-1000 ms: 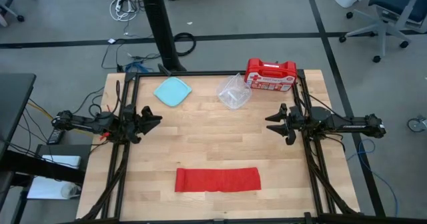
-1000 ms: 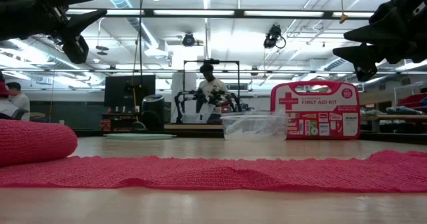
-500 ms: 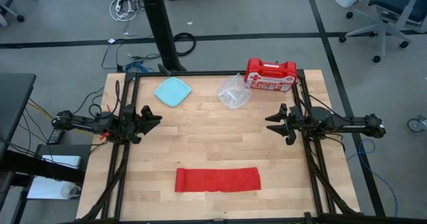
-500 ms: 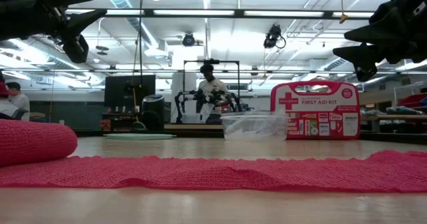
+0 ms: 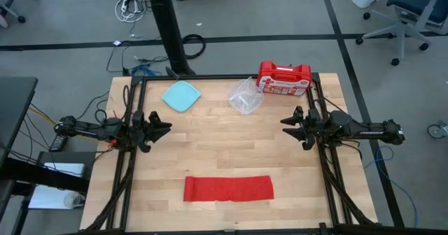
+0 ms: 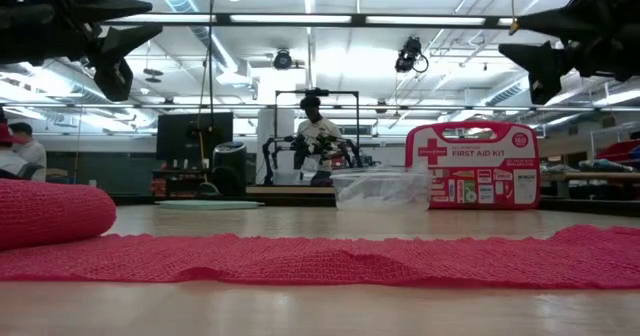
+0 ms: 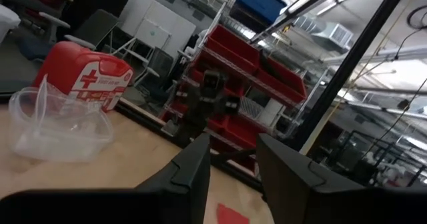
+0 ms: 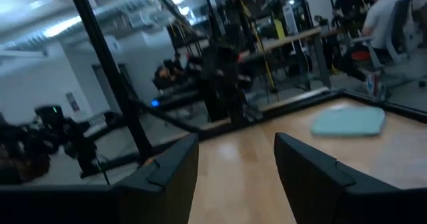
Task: Roll bandage
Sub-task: Roll the red bandage
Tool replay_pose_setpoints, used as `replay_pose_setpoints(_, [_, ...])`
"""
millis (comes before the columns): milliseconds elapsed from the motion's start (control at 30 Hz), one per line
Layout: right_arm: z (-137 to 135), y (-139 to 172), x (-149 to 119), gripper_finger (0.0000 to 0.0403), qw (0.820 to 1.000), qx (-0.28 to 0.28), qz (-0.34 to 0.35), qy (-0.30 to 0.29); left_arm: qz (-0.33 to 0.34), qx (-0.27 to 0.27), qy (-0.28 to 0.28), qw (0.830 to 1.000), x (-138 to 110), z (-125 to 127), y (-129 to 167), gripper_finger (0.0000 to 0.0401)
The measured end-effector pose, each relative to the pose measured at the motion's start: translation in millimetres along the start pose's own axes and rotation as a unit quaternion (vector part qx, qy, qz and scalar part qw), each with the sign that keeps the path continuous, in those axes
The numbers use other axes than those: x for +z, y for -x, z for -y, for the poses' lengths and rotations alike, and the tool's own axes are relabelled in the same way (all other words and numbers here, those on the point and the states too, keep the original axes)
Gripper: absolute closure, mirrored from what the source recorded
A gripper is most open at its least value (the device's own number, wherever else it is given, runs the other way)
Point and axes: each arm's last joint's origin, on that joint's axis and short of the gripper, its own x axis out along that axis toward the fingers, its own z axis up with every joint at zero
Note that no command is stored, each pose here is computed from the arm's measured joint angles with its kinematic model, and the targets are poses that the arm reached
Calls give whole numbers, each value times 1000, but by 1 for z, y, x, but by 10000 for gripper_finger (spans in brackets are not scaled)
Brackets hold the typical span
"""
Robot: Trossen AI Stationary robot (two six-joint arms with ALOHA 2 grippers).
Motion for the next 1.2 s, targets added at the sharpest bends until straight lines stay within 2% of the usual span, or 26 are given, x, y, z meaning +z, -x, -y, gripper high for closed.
replay_pose_setpoints(300, [2, 0, -1, 206, 999, -28, 4, -45, -88, 46, -30, 995, -15, -8, 1, 274])
replay_pose_setpoints(700, [3, -1, -2, 208, 998, -34, -2, -57, -114, 57, -54, 990, -9, -3, -5, 274])
replay_pose_setpoints(933, [4, -7, -9, 211, 993, -47, -47, -95, -155, 66, -65, 984, -10, 0, -14, 274])
replay_pose_setpoints(1100, [2, -16, -7, 211, 991, -54, -78, -92, -196, 52, -86, 976, -7, 7, -24, 274])
replay_pose_setpoints(1200, [0, -23, -6, 211, 989, -56, -98, -90, -234, 56, -102, 965, -6, 11, -31, 274])
